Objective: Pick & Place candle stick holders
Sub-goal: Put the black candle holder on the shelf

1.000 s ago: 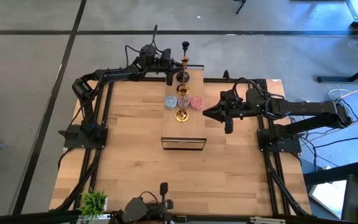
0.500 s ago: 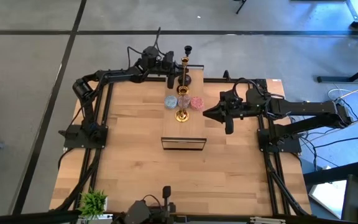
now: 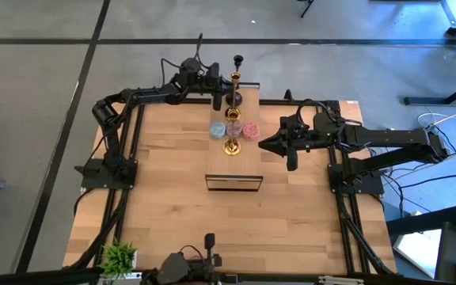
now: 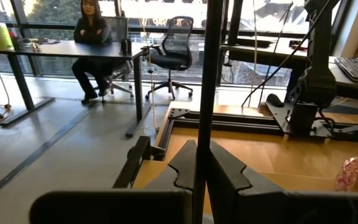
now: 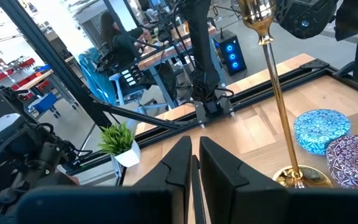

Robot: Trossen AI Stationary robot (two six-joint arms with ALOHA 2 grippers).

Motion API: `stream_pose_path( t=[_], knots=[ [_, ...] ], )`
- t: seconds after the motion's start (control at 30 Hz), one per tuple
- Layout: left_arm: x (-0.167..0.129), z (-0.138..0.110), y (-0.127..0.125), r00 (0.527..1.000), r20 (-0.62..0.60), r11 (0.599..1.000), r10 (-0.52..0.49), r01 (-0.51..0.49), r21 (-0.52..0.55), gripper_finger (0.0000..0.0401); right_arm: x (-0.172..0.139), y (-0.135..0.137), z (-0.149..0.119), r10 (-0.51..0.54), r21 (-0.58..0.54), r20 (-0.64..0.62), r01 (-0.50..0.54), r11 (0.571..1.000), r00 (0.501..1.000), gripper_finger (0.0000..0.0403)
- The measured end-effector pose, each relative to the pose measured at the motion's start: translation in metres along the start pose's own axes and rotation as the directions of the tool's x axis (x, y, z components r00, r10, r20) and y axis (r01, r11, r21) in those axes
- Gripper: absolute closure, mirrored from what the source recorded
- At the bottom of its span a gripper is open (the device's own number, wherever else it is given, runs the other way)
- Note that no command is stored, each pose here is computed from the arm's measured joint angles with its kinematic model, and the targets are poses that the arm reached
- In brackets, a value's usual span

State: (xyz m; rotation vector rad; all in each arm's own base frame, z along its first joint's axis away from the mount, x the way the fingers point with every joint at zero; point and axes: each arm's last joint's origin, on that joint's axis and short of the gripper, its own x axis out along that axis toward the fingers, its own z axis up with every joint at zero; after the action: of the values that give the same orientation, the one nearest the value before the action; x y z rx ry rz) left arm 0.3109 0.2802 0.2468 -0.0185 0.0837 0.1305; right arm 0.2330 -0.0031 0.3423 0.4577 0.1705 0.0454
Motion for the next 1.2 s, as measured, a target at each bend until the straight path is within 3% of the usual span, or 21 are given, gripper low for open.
stream_pose_path(
  t=[1.2],
  knots=[
    [0.0023,-0.0028,-0.0022,0.999,-0.032,0.999,0.031,-0.032,-0.023,0.0382,0.0,0.0,0.0,0.0,0.0,0.0,0.0,1.0,1.0,0.0368]
  ],
)
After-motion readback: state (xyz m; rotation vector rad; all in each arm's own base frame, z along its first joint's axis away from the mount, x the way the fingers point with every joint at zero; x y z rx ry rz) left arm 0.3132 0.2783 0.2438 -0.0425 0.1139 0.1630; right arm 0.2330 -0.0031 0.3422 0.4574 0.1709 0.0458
